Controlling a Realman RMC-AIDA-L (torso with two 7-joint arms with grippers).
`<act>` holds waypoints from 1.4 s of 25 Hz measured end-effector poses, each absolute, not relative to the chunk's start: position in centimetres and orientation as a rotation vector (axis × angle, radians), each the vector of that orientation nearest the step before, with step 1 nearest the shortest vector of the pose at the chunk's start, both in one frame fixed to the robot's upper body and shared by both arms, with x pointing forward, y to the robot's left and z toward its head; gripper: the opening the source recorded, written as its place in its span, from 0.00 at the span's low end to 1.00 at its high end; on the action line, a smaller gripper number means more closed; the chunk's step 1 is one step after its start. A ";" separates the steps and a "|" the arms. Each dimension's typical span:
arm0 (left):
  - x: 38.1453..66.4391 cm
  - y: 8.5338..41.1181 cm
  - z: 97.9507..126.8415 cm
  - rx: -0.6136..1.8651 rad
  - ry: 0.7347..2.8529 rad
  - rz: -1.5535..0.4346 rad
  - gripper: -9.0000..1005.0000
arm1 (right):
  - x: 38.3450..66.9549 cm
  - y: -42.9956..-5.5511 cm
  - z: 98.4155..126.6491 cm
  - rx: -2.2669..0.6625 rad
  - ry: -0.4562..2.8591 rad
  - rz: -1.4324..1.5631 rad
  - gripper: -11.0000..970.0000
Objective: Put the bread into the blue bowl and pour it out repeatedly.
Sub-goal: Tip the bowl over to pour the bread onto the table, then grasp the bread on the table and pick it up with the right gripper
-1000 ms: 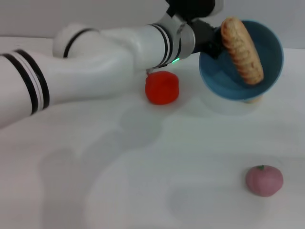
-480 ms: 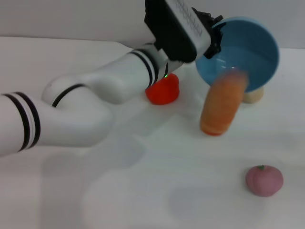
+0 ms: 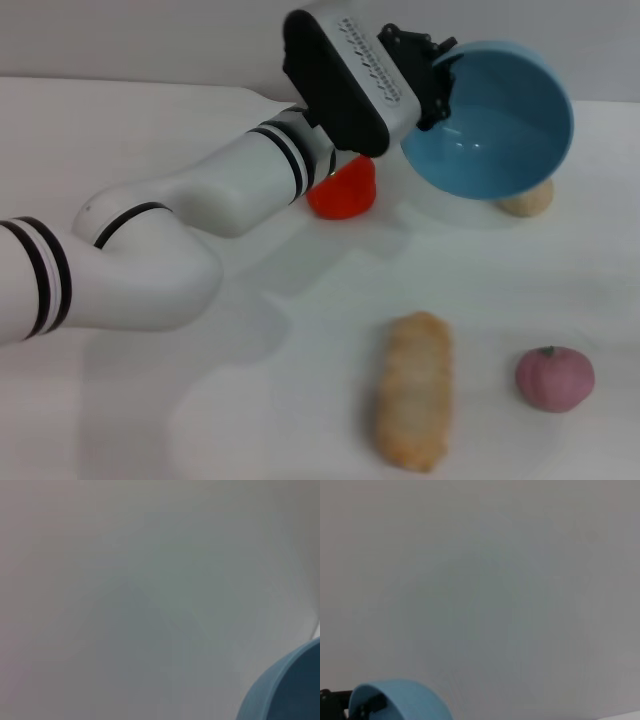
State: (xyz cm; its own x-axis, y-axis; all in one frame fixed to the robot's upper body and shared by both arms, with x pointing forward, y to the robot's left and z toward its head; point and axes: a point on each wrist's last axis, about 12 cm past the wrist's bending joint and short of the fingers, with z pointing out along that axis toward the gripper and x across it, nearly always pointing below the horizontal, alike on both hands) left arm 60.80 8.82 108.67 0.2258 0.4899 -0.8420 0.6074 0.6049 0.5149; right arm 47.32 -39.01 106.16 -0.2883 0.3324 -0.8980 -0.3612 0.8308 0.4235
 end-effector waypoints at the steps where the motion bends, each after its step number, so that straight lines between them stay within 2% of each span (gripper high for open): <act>1: 60.9 9.0 108.7 0.972 1.432 -0.119 0.02 | 47.4 -38.9 106.2 -0.031 1.738 0.678 0.42; 6: 62.0 9.8 109.1 0.757 1.601 -0.201 0.03 | 48.3 -37.7 106.0 -0.133 1.788 0.700 0.42; 13: 63.7 10.7 109.8 0.640 1.903 -0.278 0.06 | 50.6 -35.4 106.6 -0.325 1.828 0.739 0.42; 15: 63.8 10.9 109.9 0.622 1.929 -0.290 0.07 | 51.4 -34.7 107.1 -0.403 1.830 0.745 0.42; 23: 64.6 14.6 111.4 0.392 2.194 -0.461 0.09 | 54.0 -30.4 111.0 -0.904 1.895 0.752 0.43; 26: 64.7 15.7 111.5 0.339 2.234 -0.491 0.08 | 54.8 -28.1 112.2 -1.126 1.971 0.704 0.43; 30: 64.6 18.0 111.4 0.202 2.317 -0.571 0.03 | 55.5 -25.0 113.0 -1.385 2.102 0.602 0.44; 35: 63.8 19.3 111.0 0.158 2.342 -0.594 0.01 | 55.2 -21.4 113.3 -1.648 2.029 0.521 0.47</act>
